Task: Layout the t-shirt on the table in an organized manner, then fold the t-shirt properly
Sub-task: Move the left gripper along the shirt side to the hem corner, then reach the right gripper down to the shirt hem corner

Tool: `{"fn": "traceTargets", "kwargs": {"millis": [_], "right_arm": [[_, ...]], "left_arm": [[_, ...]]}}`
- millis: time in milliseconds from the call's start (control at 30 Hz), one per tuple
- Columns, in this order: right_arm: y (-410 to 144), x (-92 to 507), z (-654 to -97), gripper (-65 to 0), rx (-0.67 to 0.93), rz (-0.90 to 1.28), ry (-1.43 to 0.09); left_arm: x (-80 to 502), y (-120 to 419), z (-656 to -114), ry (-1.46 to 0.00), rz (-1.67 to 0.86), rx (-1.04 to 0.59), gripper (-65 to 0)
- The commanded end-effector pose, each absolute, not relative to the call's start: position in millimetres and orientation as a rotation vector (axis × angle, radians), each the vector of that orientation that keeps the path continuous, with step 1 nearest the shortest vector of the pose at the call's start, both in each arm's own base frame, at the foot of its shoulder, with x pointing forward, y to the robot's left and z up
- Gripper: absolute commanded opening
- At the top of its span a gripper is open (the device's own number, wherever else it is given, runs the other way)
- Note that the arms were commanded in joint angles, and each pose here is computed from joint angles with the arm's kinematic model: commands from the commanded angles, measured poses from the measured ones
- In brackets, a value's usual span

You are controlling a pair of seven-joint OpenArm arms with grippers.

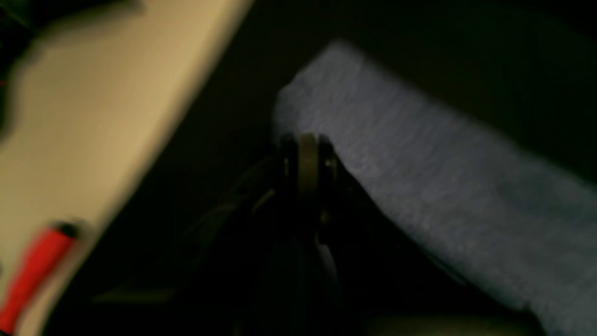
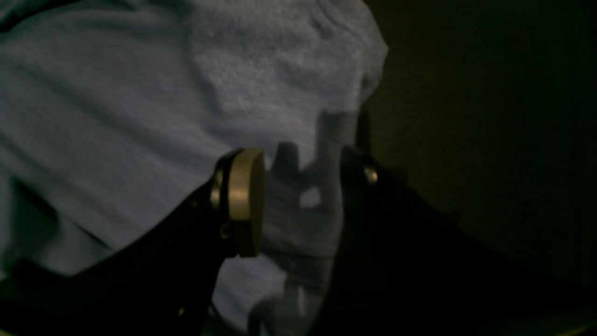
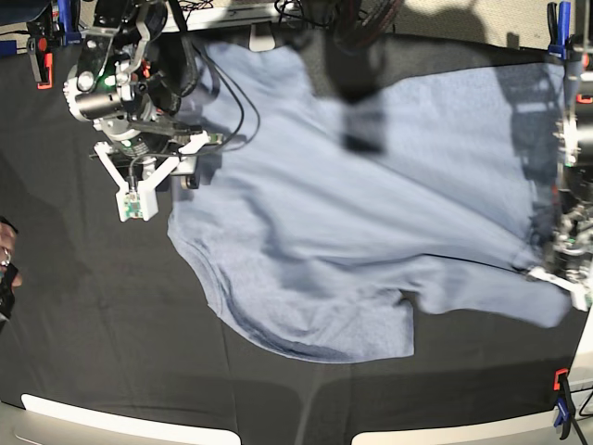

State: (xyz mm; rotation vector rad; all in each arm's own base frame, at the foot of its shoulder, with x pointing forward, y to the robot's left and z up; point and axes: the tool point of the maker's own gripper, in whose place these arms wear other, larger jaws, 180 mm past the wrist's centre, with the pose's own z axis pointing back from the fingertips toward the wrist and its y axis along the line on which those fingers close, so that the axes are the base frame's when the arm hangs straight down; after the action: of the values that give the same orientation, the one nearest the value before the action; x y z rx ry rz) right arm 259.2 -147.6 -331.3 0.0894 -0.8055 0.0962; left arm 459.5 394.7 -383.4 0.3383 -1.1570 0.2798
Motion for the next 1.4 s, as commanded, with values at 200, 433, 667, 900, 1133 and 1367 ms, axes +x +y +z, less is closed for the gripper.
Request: {"fn": "traceTargets", "kwargs": {"millis": [200,433,667,900,1133,1367], "right_arm": [[-146,272,-313,-36.9,0.096,0.103,-0.896],[-140,296,-291,-27.7,0.134,0.102,-1.000],[-136,352,-315,-27.8,0.206,0.068,-0.959],[-110,419,-317,-27.8,0.178,0.244,-0.906],[-100,470,-303,-27.8,0.168,0.300,-0.899],[-123,507,-297,-27.8,0.138,0.281,-0.879]], "left_arm": [[481,394,-353,-1.248,0.273,0.303,-49.7],[495,371,-341,-1.294,0.214,0.153,-40.7],[510,306,-333,-1.241,0.026,-0.135,-40.7],[494,260,-320,-1.335,-0.114,-0.251,-40.7],[465,242,-313,-1.407,-0.151,-0.286,-40.7],[424,258,-317,-1.449,-0.084,-0.265,-40.7]]}}
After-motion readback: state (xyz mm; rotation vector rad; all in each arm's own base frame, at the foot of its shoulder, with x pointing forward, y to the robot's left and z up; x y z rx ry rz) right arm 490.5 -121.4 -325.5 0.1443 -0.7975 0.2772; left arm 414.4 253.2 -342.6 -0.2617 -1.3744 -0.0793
